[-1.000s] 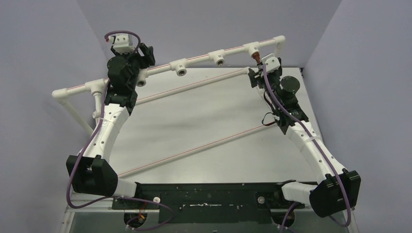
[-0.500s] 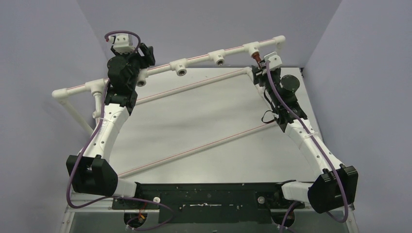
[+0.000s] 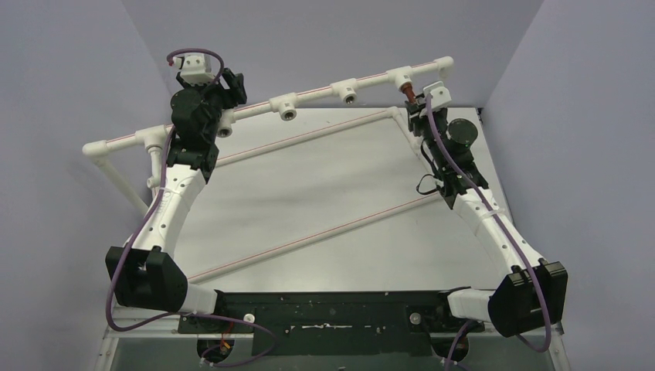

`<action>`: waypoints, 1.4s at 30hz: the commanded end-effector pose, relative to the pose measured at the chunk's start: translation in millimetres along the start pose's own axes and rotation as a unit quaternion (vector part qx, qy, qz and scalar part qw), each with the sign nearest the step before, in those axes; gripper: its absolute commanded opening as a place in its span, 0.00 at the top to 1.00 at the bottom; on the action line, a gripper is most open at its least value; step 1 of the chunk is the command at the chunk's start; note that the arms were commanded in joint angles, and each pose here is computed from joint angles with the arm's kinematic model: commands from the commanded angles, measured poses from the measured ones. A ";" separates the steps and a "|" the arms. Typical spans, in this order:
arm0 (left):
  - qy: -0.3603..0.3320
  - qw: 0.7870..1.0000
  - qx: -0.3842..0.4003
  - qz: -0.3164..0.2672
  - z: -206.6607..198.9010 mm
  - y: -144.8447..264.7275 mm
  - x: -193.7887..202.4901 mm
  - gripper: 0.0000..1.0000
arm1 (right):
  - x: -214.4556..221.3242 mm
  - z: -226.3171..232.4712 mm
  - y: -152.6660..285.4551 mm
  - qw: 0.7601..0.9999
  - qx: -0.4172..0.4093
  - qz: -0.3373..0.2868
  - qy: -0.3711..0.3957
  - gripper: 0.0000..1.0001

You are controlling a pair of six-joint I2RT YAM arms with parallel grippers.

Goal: Install the water faucets

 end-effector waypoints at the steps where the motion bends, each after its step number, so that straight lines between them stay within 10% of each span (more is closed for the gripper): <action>1: -0.020 0.981 0.001 0.195 7.7 7.7 98.4 0.34 | -9.8 1.3 -4.6 0.996 0.012 -0.038 -0.081 1.00; 14: -0.019 0.981 0.002 0.192 7.7 8.7 95.9 0.34 | -9.8 20.6 -2.9 0.943 0.009 -0.061 -0.327 1.00; 27: -0.017 0.982 0.002 0.190 7.9 8.6 94.8 0.34 | -12.8 20.3 3.1 0.957 -0.002 -0.050 -0.287 1.00; 35: -0.017 0.981 0.003 0.192 7.8 8.3 96.4 0.34 | -20.6 13.3 11.0 0.980 -0.010 -0.059 -0.189 0.40; 42: -0.017 0.981 0.004 0.193 7.5 8.1 97.3 0.34 | -12.8 6.2 8.3 0.993 0.003 -0.042 -0.111 0.32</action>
Point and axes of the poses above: each gripper's point midway between its finger pads, its own y axis back along the fingers, its own z axis along the line the jaws close on, x = y × z, the point moved 9 cm from there along y, back along the fingers, and after that the axes turned 7 degrees about -y, right-handed, at the moved point
